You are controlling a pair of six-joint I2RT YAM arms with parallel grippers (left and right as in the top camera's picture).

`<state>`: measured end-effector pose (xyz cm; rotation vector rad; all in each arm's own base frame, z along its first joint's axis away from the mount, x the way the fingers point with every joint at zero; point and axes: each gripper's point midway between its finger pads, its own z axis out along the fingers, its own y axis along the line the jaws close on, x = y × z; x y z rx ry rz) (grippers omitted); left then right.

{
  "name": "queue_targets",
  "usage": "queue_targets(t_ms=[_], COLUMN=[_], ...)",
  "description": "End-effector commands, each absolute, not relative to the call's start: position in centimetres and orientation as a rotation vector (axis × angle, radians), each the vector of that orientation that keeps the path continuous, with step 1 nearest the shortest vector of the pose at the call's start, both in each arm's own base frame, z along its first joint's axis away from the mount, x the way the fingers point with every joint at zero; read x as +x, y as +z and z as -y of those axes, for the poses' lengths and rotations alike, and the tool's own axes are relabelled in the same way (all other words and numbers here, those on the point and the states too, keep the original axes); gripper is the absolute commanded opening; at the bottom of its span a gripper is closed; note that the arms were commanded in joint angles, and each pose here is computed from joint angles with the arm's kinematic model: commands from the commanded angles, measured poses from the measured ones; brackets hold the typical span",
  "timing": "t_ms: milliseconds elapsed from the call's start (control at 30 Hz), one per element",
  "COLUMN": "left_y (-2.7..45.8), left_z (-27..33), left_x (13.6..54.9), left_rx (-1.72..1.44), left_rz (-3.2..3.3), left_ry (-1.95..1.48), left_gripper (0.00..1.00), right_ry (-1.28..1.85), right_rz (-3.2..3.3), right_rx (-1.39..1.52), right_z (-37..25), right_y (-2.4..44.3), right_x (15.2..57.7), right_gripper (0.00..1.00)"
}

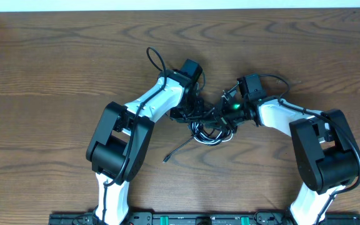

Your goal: Untangle cables

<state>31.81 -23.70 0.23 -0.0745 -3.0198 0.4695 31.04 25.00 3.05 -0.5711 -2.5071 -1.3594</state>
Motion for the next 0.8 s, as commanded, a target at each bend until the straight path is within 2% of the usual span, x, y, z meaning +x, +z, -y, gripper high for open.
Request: queue_targets(t_ms=[0,200,567,767], left_y=[-0.8,-0.8,-0.8,-0.9], left_z=[23.5,23.5,23.5,23.4], left_x=[31.1,31.2,31.2,31.2], left_rx=[-0.085,-0.085,-0.085,-0.084], left_rz=[2.993,2.994,2.994,2.997], left_ry=[0.437,0.437,0.437,0.431], left_gripper=[0.22,0.22,0.22,0.22], right_ry=[-1.507,-1.51,-1.338,-1.203], right_rz=[2.339,2.344,2.337,2.389], right_rx=[-0.549,-0.528,-0.538,-0.566], right_z=[-25.7,-26.1,-27.6,-27.3], right_y=[6.6,7.4,5.8,4.2], right_x=[31.4,31.0,27.8,26.3], right_gripper=[0.25,0.25,0.25,0.22])
